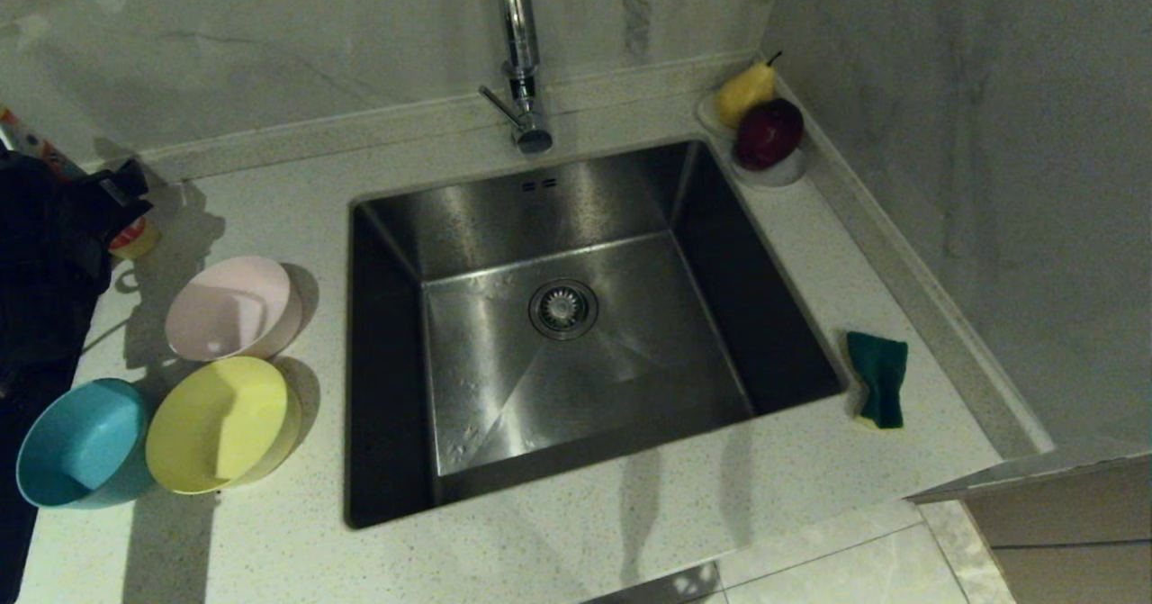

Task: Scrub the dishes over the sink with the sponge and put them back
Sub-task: Grab the dish soap

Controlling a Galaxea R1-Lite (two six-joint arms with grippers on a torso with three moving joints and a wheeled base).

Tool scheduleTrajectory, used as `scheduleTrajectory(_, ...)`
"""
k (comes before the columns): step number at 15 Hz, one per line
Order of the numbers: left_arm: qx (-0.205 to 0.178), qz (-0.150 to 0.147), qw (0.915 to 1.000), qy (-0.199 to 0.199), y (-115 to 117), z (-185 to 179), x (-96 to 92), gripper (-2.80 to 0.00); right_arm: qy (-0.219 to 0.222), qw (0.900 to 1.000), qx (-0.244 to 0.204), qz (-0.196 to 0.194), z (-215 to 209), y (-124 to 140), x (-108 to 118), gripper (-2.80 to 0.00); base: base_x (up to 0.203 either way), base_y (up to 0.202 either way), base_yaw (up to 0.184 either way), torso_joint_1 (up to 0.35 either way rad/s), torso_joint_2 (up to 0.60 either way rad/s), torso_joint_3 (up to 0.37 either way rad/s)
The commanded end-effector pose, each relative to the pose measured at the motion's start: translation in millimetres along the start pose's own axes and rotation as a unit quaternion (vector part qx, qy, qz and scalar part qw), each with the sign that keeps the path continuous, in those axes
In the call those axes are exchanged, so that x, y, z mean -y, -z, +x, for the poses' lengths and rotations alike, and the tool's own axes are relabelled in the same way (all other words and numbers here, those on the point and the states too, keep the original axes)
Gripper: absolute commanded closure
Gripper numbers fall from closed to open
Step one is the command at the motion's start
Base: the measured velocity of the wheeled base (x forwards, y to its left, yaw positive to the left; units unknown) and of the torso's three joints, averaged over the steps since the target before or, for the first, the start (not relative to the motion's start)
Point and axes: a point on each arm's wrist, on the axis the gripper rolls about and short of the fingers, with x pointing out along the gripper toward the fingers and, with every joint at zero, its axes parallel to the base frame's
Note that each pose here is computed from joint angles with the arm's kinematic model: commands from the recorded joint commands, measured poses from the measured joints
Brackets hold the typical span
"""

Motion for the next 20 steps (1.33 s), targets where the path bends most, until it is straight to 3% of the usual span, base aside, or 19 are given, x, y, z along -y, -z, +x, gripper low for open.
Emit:
scheduleTrajectory(1, -0.002, 0.001, 1.0000, -0.004, 9.6, 3.9, -0.6, -2.80, 0.000, 1.000, 0.001, 0.000, -0.1, -0.5, 0.0, 0.00, 0.000, 0.000, 0.000, 0.000, 0.00, 0.000)
scheduleTrajectory(10, 0.001, 0.000, 1.0000, -0.003, 9.1, 4.7, 0.5, -2.80, 0.000, 1.000, 0.000, 0.000, 0.0, 0.0, 0.0, 0.00, 0.000, 0.000, 0.000, 0.000, 0.00, 0.000)
scheduleTrajectory(11, -0.001, 0.001, 1.0000, -0.006, 10.8, 4.3, 0.1, 0.00, 0.000, 1.000, 0.000, 0.000, 0.0, 0.0, 0.0, 0.00, 0.000, 0.000, 0.000, 0.000, 0.00, 0.000)
scheduleTrajectory(20, -0.006, -0.002, 0.9999, -0.010, 16.4, 6.1, 0.5, 0.00, 0.000, 1.000, 0.001, 0.000, 0.0, -0.1, 0.0, 0.00, 0.000, 0.000, 0.000, 0.000, 0.00, 0.000)
